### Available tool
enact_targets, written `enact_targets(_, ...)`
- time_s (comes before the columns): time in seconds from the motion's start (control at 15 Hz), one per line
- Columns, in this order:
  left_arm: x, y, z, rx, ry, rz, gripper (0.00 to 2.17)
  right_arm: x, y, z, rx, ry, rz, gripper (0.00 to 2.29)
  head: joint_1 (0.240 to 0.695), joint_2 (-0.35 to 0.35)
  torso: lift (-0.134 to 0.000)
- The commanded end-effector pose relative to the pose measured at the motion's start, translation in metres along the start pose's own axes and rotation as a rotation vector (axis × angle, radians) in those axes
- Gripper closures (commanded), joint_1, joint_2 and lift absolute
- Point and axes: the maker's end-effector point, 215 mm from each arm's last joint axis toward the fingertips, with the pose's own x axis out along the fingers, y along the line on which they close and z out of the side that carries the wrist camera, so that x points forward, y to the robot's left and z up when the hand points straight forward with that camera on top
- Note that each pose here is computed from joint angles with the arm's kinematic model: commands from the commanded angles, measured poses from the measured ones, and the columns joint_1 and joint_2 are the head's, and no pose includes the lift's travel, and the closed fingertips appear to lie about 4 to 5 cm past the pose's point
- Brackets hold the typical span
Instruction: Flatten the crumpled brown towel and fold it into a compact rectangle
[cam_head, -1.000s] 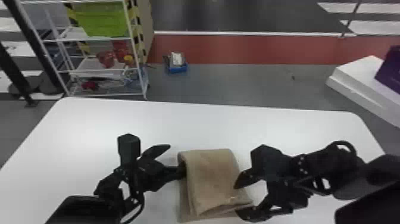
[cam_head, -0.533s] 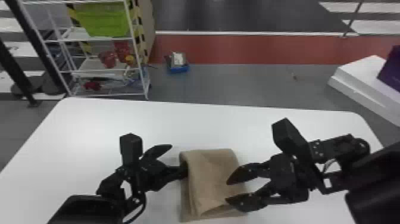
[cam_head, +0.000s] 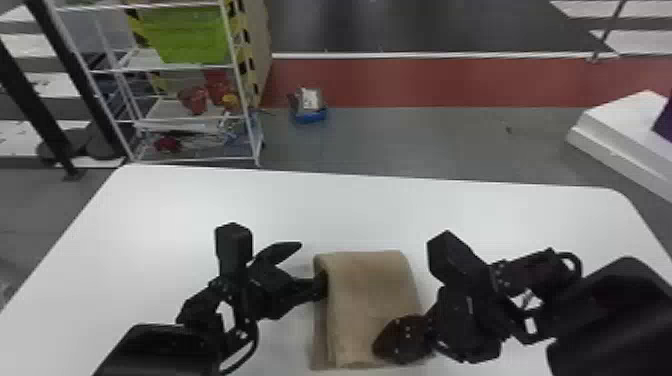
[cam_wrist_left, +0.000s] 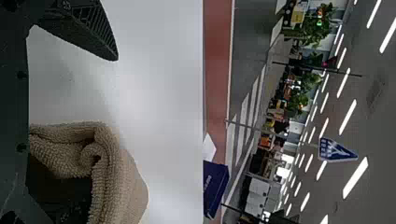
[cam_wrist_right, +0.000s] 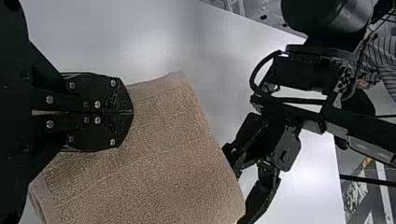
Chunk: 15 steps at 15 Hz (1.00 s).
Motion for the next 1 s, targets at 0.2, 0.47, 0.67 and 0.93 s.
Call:
enact_targets(0.2,-0.003,-0.013,-0.030,-0.059,0.153,-0.085,0.08,0.005,0.001,-0.008,-0.004,0.021,0.007,1.90,0.695,0.037,-0.124)
enact_targets(0.47,-0.022,-0.011,-0.041,0.014,0.298,-0.116,0.08,0.007,-0.001,-0.013,0.001,0.030,0.008,1.90,0.695,0.023,-0.124)
enact_targets(0.67,-0.041,0.006,-0.029,0.054,0.353,-0.084,0.08,0.008,-0.001,-0.013,-0.002,0.029,0.010,1.90,0.695,0.041,-0.124)
enact_targets(0.93,-0.060,0.045,-0.030,0.191,0.473,0.032,0.08,0.011,0.000,-0.011,-0.017,0.020,0.017,1.90,0.695,0.092,-0.124)
